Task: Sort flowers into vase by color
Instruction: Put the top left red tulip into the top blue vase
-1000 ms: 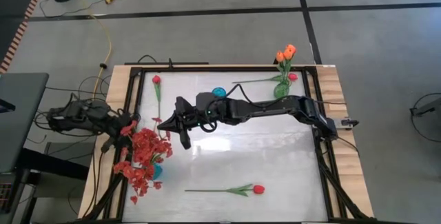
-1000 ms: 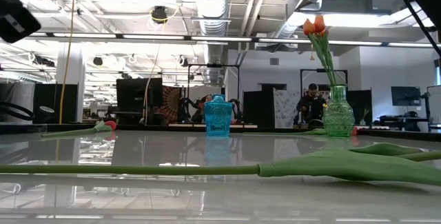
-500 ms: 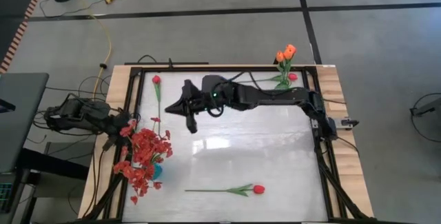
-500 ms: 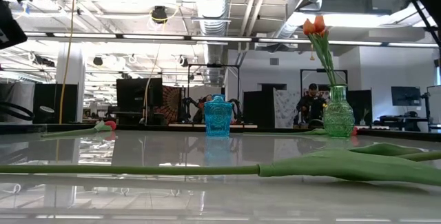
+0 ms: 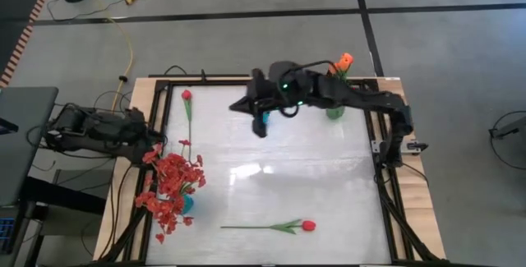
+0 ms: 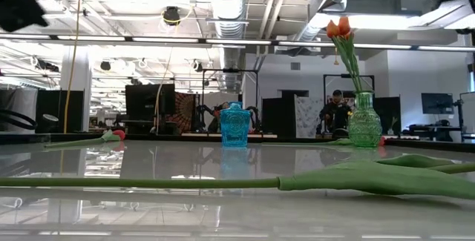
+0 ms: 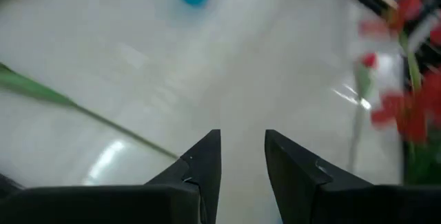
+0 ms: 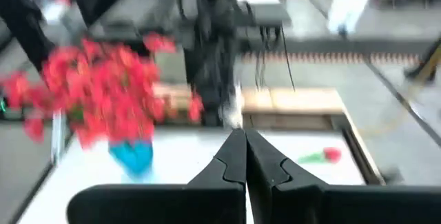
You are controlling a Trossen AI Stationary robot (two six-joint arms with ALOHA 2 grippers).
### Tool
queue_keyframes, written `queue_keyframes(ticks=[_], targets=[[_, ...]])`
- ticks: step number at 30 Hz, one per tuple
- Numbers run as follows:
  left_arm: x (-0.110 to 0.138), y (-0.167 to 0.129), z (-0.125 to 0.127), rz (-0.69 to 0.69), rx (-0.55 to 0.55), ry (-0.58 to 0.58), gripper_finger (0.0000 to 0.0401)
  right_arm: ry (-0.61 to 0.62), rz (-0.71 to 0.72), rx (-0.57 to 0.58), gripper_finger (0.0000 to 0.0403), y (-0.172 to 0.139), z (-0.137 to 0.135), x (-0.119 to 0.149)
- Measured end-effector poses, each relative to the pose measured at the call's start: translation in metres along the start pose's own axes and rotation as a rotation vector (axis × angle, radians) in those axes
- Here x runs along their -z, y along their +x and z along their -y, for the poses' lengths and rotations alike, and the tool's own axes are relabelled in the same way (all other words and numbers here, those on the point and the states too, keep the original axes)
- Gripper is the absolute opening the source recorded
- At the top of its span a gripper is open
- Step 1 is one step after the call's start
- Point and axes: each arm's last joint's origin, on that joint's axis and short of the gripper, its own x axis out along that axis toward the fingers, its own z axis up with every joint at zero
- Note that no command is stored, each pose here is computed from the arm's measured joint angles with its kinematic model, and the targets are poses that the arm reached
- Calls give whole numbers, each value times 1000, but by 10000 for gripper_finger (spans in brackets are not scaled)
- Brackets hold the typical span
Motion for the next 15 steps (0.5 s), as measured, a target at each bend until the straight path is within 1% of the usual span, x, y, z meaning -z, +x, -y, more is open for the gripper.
queue_keyframes(ticks=[4,7,9,13,15], targets=[[-21,-3,12,50,-98,50,96,14,-166,15,24,-27,4,7],[-35,-3,21,77,-194,89,96,22,-307,12,24,-45,5,19],[-45,-3,27,81,-259,130,96,27,-358,8,24,-54,3,27],[-61,-7,37,96,-336,204,96,57,-355,8,24,-72,-3,42],[-69,-13,41,125,-354,208,96,81,-322,7,24,-77,-7,50]])
